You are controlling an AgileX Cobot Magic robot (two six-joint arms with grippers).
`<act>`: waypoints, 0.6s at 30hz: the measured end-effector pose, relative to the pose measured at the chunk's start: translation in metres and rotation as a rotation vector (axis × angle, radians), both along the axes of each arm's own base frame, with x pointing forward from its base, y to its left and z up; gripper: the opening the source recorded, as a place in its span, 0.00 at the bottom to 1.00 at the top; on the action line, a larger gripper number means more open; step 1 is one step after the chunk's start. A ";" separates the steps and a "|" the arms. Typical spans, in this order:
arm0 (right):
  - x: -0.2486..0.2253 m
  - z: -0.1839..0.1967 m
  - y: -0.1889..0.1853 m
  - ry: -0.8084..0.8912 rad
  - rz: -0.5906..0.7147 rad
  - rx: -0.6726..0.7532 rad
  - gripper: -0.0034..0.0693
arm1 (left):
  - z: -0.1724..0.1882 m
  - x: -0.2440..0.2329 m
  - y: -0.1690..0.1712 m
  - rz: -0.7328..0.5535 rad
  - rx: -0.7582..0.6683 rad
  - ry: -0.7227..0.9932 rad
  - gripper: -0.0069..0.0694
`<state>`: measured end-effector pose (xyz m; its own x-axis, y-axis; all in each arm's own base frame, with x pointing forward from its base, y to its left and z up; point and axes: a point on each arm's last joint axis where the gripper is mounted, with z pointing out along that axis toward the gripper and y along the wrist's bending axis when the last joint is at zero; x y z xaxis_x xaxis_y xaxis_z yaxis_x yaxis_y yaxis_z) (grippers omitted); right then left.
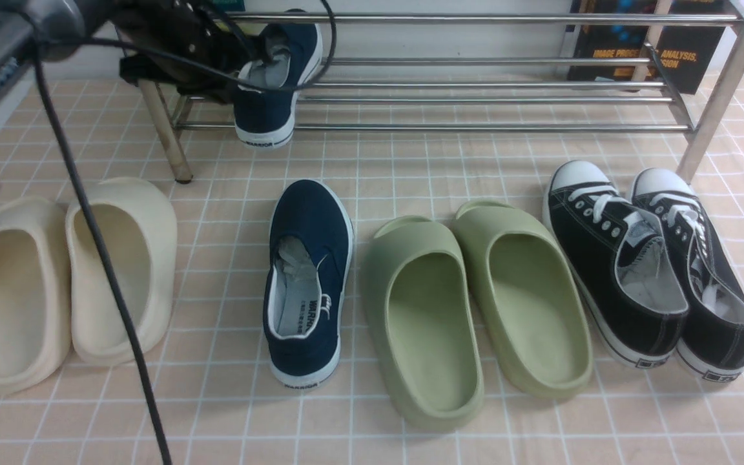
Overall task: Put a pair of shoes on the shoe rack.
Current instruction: Use the left arm to put a shoe into the shoe rack, then use the left arm to grab the shoe closest to it
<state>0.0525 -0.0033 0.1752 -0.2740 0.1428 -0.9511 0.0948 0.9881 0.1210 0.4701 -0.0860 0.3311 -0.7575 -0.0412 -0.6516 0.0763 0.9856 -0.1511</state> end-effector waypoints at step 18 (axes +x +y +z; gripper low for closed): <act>0.000 0.000 0.000 0.000 0.000 0.000 0.38 | 0.057 -0.227 0.033 -0.113 0.022 0.100 0.10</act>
